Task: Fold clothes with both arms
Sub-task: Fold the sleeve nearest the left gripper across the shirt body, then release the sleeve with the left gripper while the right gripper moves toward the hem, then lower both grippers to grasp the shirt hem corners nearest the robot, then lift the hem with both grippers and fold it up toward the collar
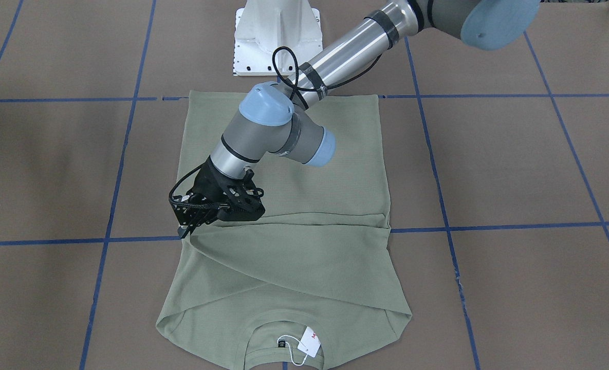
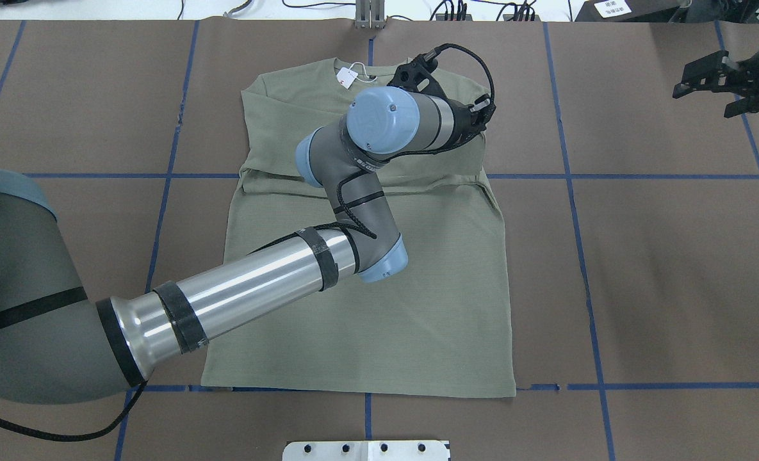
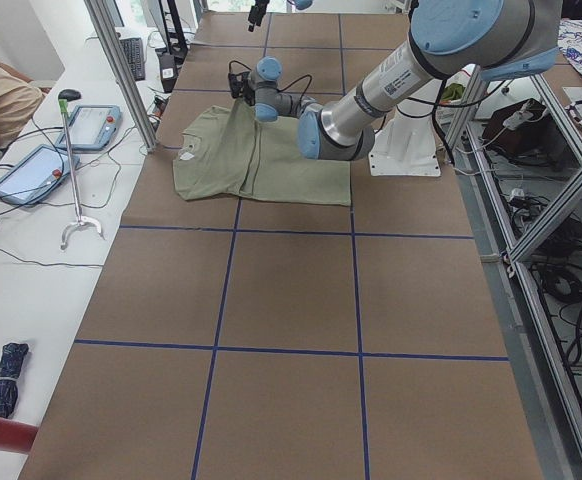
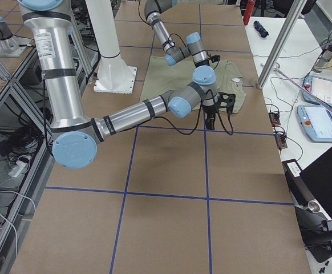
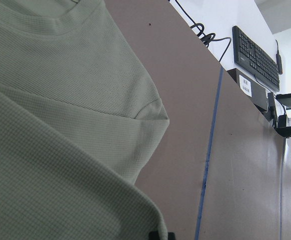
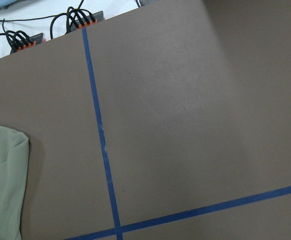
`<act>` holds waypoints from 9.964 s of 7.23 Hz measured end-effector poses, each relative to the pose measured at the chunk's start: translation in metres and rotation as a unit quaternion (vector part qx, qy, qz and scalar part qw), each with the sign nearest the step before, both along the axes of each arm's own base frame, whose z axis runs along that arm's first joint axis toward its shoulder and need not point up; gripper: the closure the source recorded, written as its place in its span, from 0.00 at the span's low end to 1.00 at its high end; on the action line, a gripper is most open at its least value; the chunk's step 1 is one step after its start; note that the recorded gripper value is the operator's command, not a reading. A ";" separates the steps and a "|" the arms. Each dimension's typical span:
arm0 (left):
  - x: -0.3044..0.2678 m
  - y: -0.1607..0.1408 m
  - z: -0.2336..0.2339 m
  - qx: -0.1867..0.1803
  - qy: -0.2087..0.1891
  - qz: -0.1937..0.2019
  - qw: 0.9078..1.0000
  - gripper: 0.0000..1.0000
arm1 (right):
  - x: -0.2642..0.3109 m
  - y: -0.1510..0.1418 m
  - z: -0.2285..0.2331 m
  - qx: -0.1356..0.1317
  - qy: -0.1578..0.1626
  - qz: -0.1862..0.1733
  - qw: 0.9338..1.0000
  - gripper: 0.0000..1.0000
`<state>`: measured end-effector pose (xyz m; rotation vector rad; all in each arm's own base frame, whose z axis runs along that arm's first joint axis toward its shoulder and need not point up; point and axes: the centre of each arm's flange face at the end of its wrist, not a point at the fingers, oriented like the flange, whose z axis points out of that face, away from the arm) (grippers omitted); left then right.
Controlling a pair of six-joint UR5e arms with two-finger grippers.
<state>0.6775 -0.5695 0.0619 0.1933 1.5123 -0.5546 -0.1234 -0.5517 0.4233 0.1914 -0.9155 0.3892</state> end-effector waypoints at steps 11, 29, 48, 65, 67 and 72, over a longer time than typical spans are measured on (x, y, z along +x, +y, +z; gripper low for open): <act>-0.259 0.117 0.163 0.084 -0.005 0.111 0.990 0.14 | -0.291 0.207 -0.096 -0.052 -0.049 0.088 0.994 0.04; -0.278 0.134 0.200 0.041 -0.019 0.102 0.994 0.16 | -0.358 0.404 -0.080 -0.158 -0.007 0.101 0.982 1.00; -0.216 0.363 0.336 -0.084 -0.235 0.154 0.956 1.00 | -0.350 0.404 -0.097 -0.159 -0.018 0.100 0.982 1.00; -0.312 0.134 0.182 -0.020 -0.154 0.021 0.988 1.00 | -0.277 0.069 -0.204 -0.097 0.003 0.167 0.981 1.00; -0.301 0.068 0.202 -0.009 -0.198 -0.003 0.980 1.00 | -0.296 -0.014 -0.167 -0.095 0.010 0.181 0.979 1.00; -0.251 -0.028 0.294 0.002 -0.231 -0.048 0.972 1.00 | -0.334 -0.103 -0.117 -0.101 0.021 0.181 0.978 1.00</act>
